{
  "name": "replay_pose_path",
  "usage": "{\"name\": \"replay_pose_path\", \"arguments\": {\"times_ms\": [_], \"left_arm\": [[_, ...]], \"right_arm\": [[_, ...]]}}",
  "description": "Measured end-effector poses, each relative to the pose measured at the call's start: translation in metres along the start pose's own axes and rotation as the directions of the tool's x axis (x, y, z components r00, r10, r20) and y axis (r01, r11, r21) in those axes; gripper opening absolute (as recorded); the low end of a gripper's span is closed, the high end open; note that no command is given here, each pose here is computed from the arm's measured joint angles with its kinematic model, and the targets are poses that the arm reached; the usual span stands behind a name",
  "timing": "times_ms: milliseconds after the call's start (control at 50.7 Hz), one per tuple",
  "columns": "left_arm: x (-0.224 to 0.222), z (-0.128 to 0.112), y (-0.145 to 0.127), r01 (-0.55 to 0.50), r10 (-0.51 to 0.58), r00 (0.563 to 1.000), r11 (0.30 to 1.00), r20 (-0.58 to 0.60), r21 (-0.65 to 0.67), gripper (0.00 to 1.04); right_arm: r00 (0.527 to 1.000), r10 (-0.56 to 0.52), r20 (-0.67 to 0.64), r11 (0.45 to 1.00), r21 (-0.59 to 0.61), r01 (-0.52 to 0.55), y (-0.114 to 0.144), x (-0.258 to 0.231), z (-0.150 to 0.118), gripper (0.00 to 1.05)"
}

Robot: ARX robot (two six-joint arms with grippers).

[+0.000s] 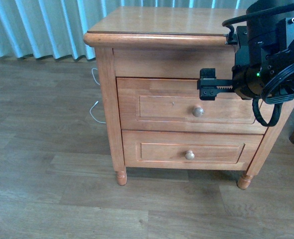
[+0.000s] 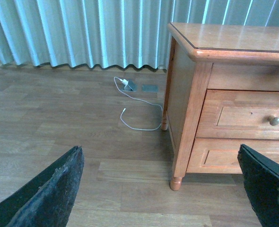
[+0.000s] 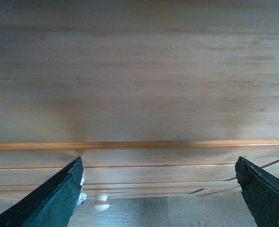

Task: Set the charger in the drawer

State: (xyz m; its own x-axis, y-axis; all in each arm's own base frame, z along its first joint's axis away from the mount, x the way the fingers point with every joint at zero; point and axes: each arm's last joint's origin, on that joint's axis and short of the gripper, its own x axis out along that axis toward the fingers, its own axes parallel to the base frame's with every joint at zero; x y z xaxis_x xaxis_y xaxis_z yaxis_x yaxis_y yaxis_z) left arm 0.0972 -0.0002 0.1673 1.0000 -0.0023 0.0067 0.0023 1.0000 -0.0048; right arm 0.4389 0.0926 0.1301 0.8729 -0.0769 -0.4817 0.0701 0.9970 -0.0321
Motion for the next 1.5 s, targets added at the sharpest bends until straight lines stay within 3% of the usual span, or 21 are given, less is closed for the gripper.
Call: {"name": "replay_pose_path", "arguments": {"times_ms": [375, 829, 1184, 1500], "left_arm": [[0.000, 0.000, 0.000, 0.000, 0.000, 1.000, 1.000, 0.000, 0.000, 0.99], [0.000, 0.000, 0.000, 0.000, 0.000, 1.000, 1.000, 0.000, 0.000, 0.99], [0.000, 0.000, 0.000, 0.000, 0.000, 1.000, 1.000, 0.000, 0.000, 0.99], [0.000, 0.000, 0.000, 0.000, 0.000, 1.000, 1.000, 0.000, 0.000, 0.99]], "right_arm": [[1.000, 0.030, -0.008, 0.999, 0.021, -0.030, -0.007, -0.012, -0.005, 0.97], [0.995, 0.102, 0.020, 0.992, 0.072, -0.103, -0.044, -0.140, -0.008, 0.97], [0.980, 0.135, 0.148, 0.977, 0.145, -0.157, -0.072, -0.248, -0.004, 0.97], [0.965, 0.149, 0.216, 0.970, 0.155, -0.185, -0.078, -0.275, -0.014, 0.97]]}}
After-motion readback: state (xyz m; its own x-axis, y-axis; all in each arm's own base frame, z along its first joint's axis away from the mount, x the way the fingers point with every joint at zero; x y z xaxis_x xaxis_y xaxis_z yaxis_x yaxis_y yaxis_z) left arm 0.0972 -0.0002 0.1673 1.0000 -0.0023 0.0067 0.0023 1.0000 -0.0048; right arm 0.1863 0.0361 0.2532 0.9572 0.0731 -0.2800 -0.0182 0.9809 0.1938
